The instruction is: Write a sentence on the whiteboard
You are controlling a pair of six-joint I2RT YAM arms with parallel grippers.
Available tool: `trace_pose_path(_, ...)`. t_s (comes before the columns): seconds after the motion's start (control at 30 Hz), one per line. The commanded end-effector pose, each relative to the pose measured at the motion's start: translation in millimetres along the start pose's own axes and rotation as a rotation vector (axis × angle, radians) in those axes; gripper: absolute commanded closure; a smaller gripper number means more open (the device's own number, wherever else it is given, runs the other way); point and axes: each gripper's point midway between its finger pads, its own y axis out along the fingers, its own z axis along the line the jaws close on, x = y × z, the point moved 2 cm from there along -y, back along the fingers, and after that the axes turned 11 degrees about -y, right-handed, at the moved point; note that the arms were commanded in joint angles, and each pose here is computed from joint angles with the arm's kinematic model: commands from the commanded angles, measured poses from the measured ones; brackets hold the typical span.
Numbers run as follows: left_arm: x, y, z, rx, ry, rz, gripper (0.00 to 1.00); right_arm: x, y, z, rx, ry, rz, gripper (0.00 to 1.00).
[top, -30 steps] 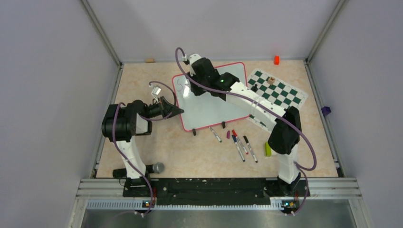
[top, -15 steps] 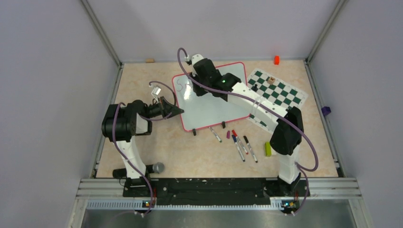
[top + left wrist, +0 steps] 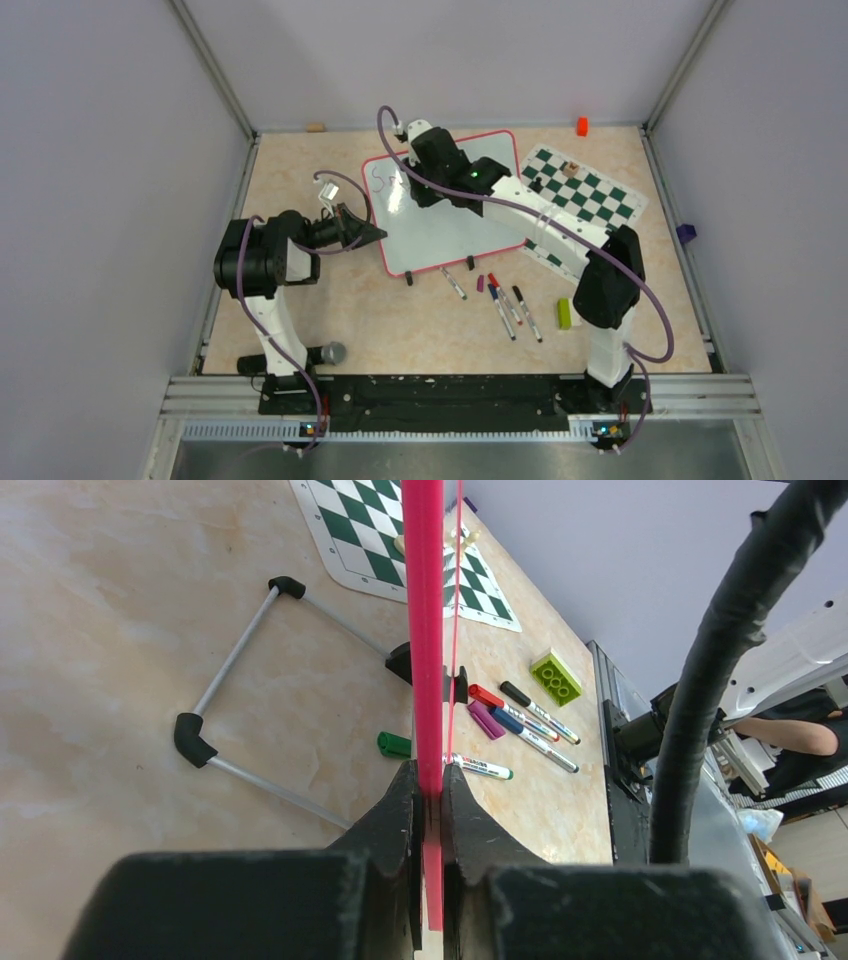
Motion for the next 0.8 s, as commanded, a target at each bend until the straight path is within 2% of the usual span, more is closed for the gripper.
trace_pose_path(0.0, 4.0, 4.3, -18.3, -0.079, 0.195, 0.048, 1.0, 2.6, -8.2, -17.1, -0.049, 0.008, -0.008, 1.0)
trace_pose_path(0.77, 3.2, 5.2, -17.8, -0.081, 0.193, 0.051, 1.0, 24.3, 3.1, -21.9, -0.065, 0.013, -0.035, 1.0)
